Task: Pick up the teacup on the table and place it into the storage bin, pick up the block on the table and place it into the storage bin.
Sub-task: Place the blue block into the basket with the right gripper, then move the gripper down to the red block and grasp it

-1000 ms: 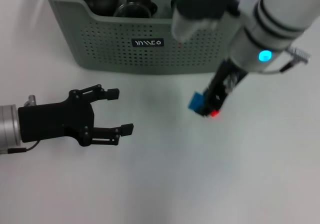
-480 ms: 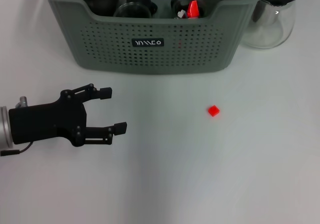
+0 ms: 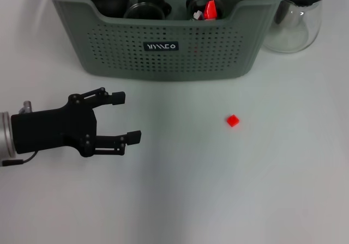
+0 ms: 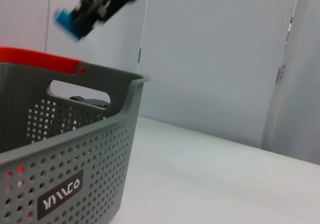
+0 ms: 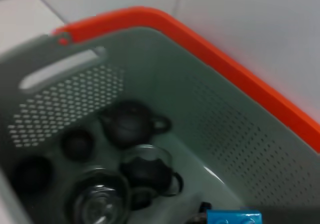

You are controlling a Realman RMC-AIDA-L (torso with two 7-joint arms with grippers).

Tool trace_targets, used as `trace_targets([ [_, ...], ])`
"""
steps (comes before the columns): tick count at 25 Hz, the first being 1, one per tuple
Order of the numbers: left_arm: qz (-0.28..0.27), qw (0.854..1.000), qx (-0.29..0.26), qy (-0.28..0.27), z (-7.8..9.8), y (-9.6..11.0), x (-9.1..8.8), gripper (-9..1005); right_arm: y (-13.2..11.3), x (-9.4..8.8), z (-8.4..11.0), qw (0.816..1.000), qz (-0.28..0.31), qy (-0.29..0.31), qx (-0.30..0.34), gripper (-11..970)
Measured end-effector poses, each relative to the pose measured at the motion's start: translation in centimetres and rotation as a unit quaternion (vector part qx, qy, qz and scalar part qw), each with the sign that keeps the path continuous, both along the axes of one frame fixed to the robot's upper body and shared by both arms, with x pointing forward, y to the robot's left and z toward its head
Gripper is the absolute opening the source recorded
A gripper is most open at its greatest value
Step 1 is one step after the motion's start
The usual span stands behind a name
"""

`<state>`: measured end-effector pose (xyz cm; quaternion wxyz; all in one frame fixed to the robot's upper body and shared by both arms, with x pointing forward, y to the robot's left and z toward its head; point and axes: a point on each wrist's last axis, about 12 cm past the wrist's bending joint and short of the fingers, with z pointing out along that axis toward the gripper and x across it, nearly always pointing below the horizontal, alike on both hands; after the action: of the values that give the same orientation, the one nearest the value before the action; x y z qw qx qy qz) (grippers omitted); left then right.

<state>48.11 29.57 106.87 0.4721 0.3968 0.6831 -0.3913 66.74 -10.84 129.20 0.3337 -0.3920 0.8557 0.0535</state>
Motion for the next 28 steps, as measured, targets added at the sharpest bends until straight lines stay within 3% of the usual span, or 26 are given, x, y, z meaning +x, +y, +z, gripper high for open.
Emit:
trace_targets([
  [5, -0.009, 1.000, -0.001, 0.000, 0.0, -0.5, 0.3, 948, 0.4, 2.0, -4.0, 1.000, -0.011, -0.004, -0.006, 497],
  [13, -0.011, 1.000, -0.002, 0.003, -0.1, -0.7, 0.3, 948, 1.2, 2.7, -7.4, 0.999, -0.009, -0.016, -0.029, 518],
  [22, -0.010, 1.000, -0.002, 0.004, -0.1, -0.8, 0.3, 948, 1.3, 3.0, -7.6, 0.999, -0.014, -0.036, -0.027, 542],
  [25, -0.009, 1.000, -0.002, 0.004, -0.1, -0.8, 0.3, 948, 1.4, 3.1, -6.6, 0.999, -0.014, -0.046, -0.011, 701],
  [28, -0.010, 1.000, -0.003, 0.004, 0.0, -0.7, 0.3, 948, 1.5, 2.8, -4.7, 0.998, -0.005, -0.057, 0.019, 700],
])
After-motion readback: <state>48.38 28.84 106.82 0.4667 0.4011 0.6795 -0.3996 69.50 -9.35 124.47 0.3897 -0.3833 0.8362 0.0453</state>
